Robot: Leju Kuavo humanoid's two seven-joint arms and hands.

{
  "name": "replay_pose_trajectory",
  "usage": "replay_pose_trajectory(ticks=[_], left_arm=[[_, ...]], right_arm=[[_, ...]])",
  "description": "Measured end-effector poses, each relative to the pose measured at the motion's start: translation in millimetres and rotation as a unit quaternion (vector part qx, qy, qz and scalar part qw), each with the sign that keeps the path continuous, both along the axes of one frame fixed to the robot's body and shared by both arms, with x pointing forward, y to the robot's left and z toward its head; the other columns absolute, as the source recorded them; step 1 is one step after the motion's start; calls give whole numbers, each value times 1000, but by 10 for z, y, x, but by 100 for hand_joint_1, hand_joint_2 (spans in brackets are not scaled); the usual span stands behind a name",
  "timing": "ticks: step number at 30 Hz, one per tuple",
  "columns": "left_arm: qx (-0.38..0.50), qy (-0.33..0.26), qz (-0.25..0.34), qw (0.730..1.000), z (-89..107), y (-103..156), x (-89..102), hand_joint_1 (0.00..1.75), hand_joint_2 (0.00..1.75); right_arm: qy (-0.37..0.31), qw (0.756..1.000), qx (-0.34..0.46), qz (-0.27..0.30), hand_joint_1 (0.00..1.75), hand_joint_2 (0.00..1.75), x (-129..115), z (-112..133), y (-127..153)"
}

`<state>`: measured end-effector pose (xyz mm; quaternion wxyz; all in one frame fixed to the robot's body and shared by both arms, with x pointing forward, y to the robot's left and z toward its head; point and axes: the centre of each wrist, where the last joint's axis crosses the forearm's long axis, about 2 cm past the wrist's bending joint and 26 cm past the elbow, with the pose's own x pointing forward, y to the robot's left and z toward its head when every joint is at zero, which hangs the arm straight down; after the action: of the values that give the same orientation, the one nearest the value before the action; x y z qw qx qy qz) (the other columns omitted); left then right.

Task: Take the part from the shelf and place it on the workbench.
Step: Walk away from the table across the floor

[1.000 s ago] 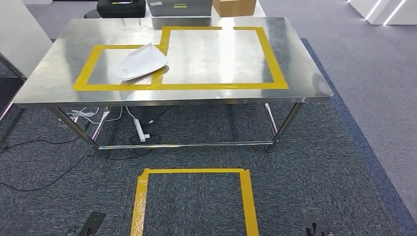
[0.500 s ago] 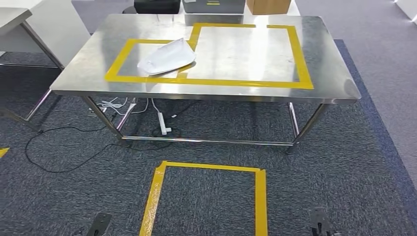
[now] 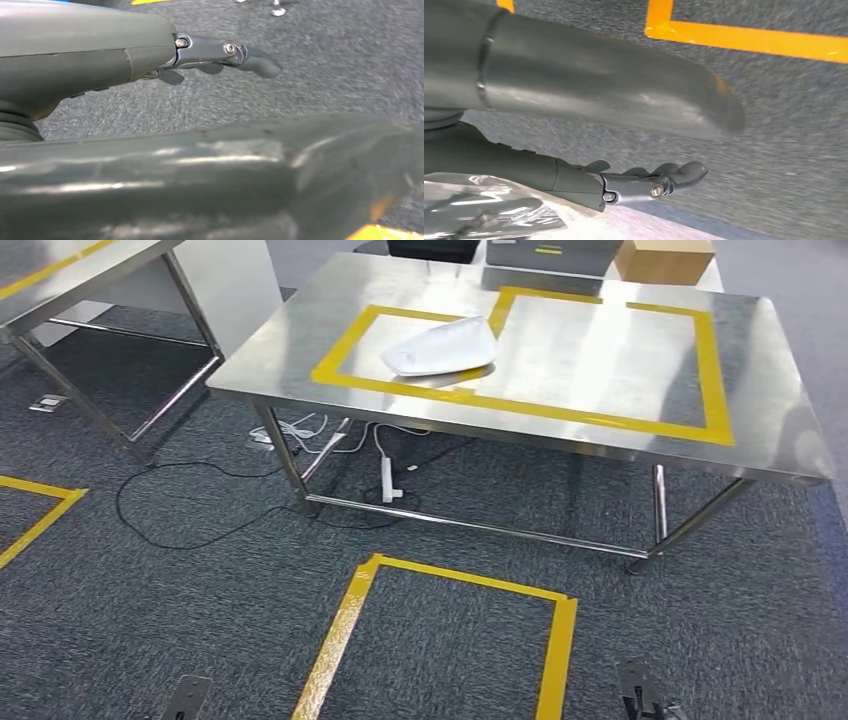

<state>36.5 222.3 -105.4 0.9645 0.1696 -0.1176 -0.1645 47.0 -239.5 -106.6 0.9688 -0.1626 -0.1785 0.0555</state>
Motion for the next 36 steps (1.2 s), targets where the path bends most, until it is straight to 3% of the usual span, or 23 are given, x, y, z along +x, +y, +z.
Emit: replay_pose_trajectory(ticks=[36], left_arm=[[32, 9, -13, 999, -11, 138, 28, 0, 0]], right_arm=[[49, 995, 63, 58, 0, 0, -108, -23, 9]])
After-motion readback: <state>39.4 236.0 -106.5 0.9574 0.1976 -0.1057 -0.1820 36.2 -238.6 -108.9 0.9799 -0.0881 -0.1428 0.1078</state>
